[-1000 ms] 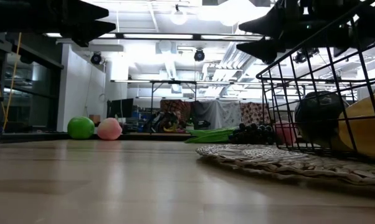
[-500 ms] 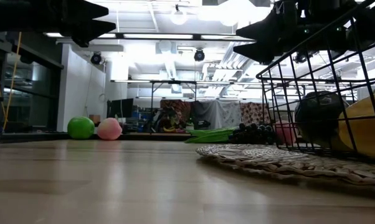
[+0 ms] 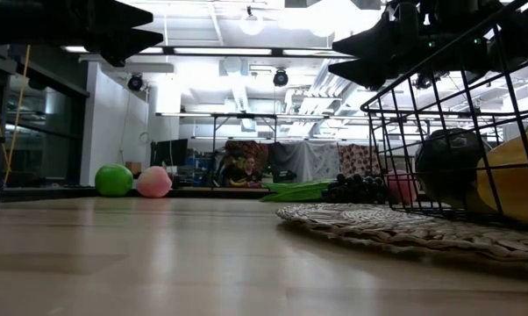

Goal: Build produce basket
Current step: Put the left peach into the wire basket

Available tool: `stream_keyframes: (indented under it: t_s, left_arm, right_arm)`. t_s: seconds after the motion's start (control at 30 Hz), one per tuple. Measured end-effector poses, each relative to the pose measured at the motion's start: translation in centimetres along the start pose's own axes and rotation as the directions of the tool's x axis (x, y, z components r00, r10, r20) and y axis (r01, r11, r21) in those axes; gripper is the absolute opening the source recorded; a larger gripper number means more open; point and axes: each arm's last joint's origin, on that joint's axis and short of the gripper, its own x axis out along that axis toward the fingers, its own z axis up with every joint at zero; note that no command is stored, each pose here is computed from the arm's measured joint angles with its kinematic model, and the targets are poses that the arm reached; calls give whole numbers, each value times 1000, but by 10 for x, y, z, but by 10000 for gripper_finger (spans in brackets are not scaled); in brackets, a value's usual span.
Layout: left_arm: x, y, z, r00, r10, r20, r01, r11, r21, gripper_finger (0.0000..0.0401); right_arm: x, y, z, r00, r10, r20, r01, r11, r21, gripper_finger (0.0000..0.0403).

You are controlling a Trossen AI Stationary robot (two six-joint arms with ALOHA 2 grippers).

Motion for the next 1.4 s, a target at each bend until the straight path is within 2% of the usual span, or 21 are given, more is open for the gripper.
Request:
stream_keyframes:
  t_s: [0.17, 0.23, 0.33, 0.43, 0.5, 0.6, 0.73, 0.83, 0.9, 1.0, 1.17, 1.23, 1.4]
  left_arm:
    - [0, 0, 0, 1000, 7, -1, -7, 1000, -14, 301]
    - [1, 1, -1, 999, 39, -11, -40, 999, -24, 301]
    - [3, 4, -5, 985, 164, -51, -165, 986, -20, 301]
    - [8, 6, -15, 940, 312, -137, -316, 949, -10, 301]
    - [12, 9, -23, 884, 422, -199, -423, 905, 44, 301]
    - [19, 16, -28, 770, 568, -292, -554, 821, 138, 306]
    - [32, 34, -22, 635, 655, -409, -641, 743, 195, 322]
    - [43, 55, -21, 516, 700, -494, -684, 683, 255, 335]
    - [50, 73, -22, 454, 697, -555, -693, 668, 272, 340]
    - [63, 104, -23, 395, 671, -628, -714, 654, 249, 343]
    - [81, 152, -29, 229, 644, -730, -738, 603, 301, 343]
    - [88, 165, -33, 172, 632, -755, -732, 595, 331, 343]
    - [104, 188, -46, 81, 597, -798, -721, 588, 367, 343]
  right_arm:
    - [0, 0, 0, 1000, 0, 0, 0, 1000, 2, 371]
    - [0, 0, 0, 1000, 0, 0, 0, 1000, 2, 371]
    - [0, 0, 0, 1000, 0, 0, 0, 1000, 3, 371]
    - [0, 0, 0, 1000, 0, 0, 0, 1000, 4, 371]
    - [0, 0, 0, 1000, -1, 0, 1, 1000, 20, 371]
    - [0, 0, 0, 1000, -1, 0, 1, 1000, 21, 371]
    - [0, 0, 0, 1000, -1, -1, 1, 1000, 21, 371]
    - [0, 0, 0, 1000, -4, -2, 4, 1000, 22, 371]
    - [0, 0, -1, 1000, -4, -7, 4, 1000, 23, 371]
    - [0, 0, -1, 1000, -4, -8, 4, 1000, 23, 371]
    - [0, 0, -1, 1000, -4, -9, 4, 1000, 21, 371]
    - [0, 0, -1, 1000, -3, -11, 3, 1000, 21, 371]
    - [0, 0, -2, 1000, -3, -22, 3, 1000, 22, 371]
